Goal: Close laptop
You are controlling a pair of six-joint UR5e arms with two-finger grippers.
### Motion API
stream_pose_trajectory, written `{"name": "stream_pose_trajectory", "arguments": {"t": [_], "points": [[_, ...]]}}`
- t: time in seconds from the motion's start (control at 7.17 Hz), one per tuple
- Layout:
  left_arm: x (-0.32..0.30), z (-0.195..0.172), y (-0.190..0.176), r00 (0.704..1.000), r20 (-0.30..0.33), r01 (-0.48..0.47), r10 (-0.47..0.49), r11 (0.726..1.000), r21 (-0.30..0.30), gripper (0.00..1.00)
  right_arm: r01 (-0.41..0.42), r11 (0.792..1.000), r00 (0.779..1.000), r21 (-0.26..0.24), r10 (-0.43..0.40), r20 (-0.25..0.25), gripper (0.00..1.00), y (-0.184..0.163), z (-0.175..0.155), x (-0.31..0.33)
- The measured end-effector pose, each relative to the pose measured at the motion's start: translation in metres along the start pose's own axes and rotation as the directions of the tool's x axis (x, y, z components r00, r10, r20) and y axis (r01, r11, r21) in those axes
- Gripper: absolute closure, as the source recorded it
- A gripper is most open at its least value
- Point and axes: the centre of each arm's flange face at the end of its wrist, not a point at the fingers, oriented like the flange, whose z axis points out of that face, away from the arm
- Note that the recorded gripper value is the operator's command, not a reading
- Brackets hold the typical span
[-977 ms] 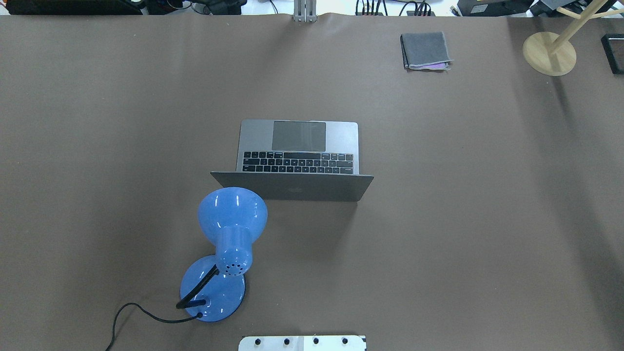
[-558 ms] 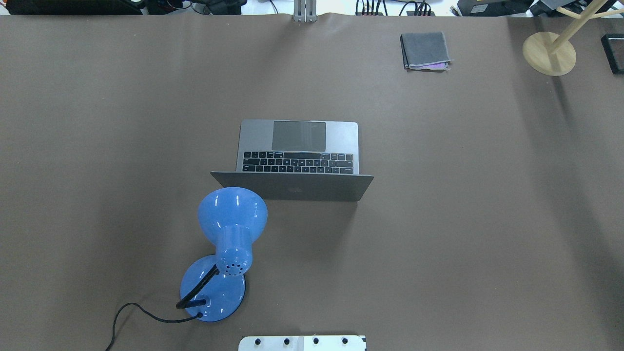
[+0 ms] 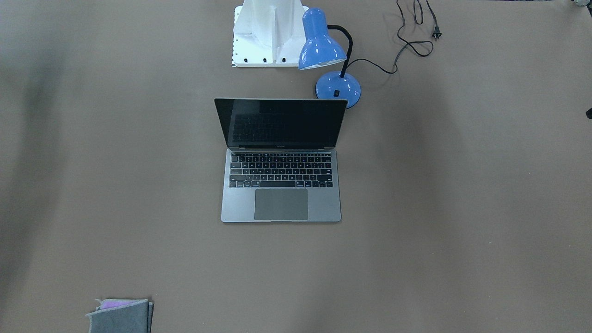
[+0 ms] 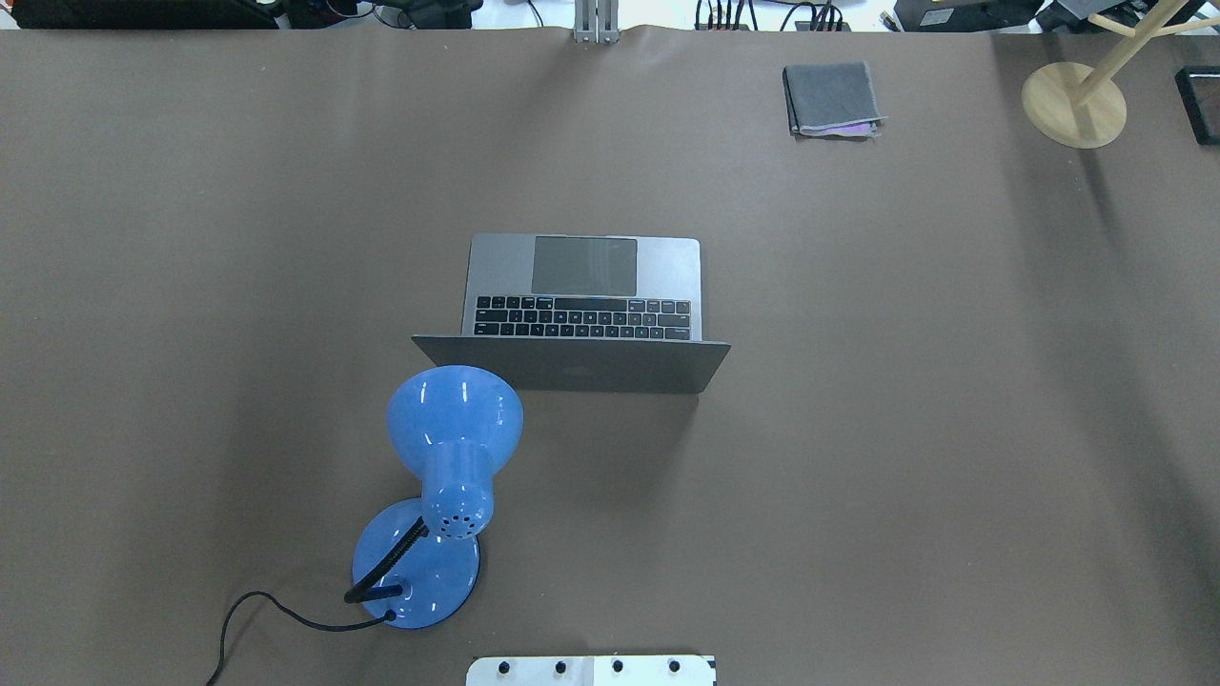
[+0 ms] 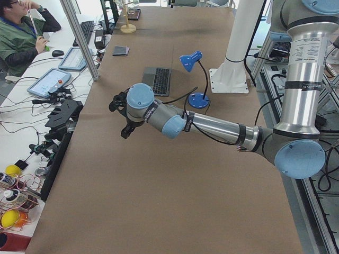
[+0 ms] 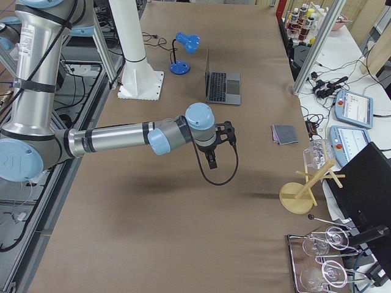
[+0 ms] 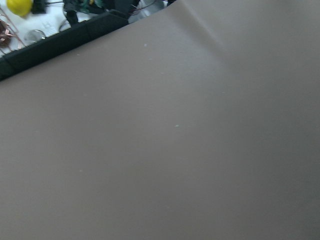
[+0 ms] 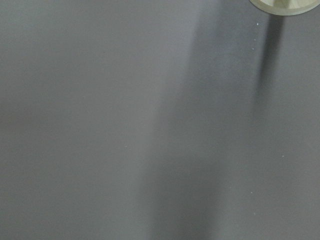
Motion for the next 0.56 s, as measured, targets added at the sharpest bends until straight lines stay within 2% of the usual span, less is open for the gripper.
{"name": "stream_pose_trajectory", "arguments": {"t": [0.42, 0.56], "points": [[0.073, 0.052, -0.012, 0.978, -0.140, 0.149, -0.152, 0.988, -0.026, 0.01, -0.057, 0.998, 0.997, 0.030, 0.056, 0.053, 0.03, -0.006, 0.018, -0.055], [0.099, 0.063, -0.016, 0.969, -0.174, 0.173, -0.177, 0.984, -0.040, 0.01, -0.092, 0.995, 0.992, 0.046, 0.087, 0.094, 0.05, -0.006, 0.026, -0.078]]}}
